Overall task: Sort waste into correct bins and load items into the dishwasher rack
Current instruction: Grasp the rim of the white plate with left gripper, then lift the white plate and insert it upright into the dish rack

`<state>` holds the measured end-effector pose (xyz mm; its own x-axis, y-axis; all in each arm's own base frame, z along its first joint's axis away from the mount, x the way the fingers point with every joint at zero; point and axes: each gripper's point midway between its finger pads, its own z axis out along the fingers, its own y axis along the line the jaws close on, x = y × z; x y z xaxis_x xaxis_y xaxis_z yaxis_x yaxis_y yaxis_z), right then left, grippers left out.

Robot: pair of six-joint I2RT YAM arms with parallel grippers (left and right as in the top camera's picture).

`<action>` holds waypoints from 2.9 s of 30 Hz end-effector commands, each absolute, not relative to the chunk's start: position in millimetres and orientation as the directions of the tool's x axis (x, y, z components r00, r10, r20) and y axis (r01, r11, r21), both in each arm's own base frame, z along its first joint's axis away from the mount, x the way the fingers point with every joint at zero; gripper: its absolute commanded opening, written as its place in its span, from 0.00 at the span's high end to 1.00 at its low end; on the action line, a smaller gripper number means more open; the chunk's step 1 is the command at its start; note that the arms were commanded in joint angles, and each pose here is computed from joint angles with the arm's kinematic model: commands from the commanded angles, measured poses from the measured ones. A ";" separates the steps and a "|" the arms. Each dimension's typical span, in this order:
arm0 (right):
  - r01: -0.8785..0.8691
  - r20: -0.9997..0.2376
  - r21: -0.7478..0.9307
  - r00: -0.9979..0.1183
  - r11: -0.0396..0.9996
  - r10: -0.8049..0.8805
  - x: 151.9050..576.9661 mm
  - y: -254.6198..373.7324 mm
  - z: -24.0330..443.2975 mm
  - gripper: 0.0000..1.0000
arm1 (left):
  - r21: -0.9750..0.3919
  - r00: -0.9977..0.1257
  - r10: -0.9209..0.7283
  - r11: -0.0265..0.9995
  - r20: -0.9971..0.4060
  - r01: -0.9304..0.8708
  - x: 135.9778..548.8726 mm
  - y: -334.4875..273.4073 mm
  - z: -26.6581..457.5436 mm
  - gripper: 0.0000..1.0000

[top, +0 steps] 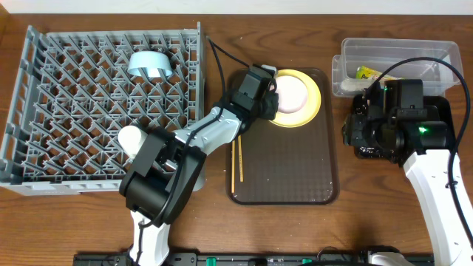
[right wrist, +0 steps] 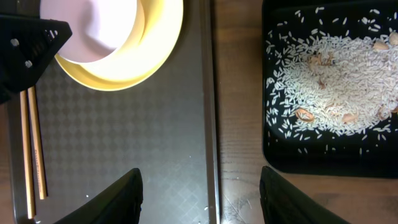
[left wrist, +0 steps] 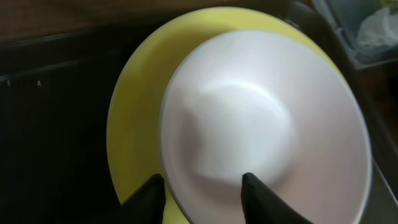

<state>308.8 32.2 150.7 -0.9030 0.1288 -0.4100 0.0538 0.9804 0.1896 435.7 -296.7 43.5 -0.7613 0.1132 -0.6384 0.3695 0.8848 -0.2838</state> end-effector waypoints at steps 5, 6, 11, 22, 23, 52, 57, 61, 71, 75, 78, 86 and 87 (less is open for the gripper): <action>0.072 -0.411 0.187 -0.900 0.980 0.145 309.2 28.1 152.0 0.42 | -0.277 -0.759 0.122 0.884 -0.640 0.376 436.8 -298.0 37.2 0.74; 0.072 -0.411 0.187 -0.900 0.980 0.145 309.2 28.1 152.0 0.42 | -0.277 -0.759 0.121 0.885 -0.640 0.375 436.9 -297.7 37.1 0.75; 0.072 -0.411 0.187 -0.900 0.980 0.145 309.2 28.1 152.0 0.42 | -0.271 -0.758 0.121 0.888 -0.641 0.372 437.6 -296.6 36.9 0.81; 0.072 -0.411 0.187 -0.900 0.980 0.145 309.2 28.1 152.0 0.42 | -0.265 -0.752 0.123 0.889 -0.647 0.374 439.2 -295.1 39.2 0.94; 0.072 -0.411 0.187 -0.900 0.980 0.145 309.2 28.1 152.0 0.42 | -0.251 -0.743 0.130 0.891 -0.656 0.378 441.2 -292.7 42.2 0.94; 0.071 -0.415 0.188 -0.898 0.980 0.145 310.0 28.1 152.4 0.42 | 0.645 -0.648 0.368 0.720 -0.667 -0.254 453.1 57.6 262.2 0.94; 0.071 -0.415 0.187 -0.898 0.980 0.145 310.0 28.1 152.4 0.41 | 0.705 -0.725 0.297 0.615 -0.622 -0.353 434.5 115.6 266.4 0.94; 0.071 -0.417 0.188 -0.897 0.980 0.145 310.5 28.2 152.6 0.41 | 0.746 -0.776 0.278 0.574 -0.566 -0.338 423.2 140.0 262.6 0.94; 0.070 -0.421 0.188 -0.896 0.980 0.145 311.5 28.2 153.1 0.41 | 0.793 -0.873 0.278 0.582 -0.400 -0.178 404.7 141.0 219.6 0.94; 0.070 -0.421 0.188 -0.896 0.980 0.145 311.5 28.2 153.1 0.42 | 0.795 -0.880 0.277 0.584 -0.386 -0.164 403.4 140.2 210.8 0.94; 0.070 -0.421 0.189 -0.895 0.980 0.145 311.6 28.2 153.2 0.42 | 0.777 -0.874 0.291 0.613 -0.390 -0.143 407.7 135.1 204.5 0.94; 0.070 -0.421 0.189 -0.896 0.980 0.145 311.5 28.2 153.1 0.42 | 0.767 -0.872 0.324 0.636 -0.366 -0.086 413.7 120.4 190.5 0.94; 0.070 -0.421 0.189 -0.896 0.980 0.145 311.5 28.2 153.1 0.42 | 0.768 -0.874 0.327 0.635 -0.360 -0.079 414.6 119.3 188.0 0.94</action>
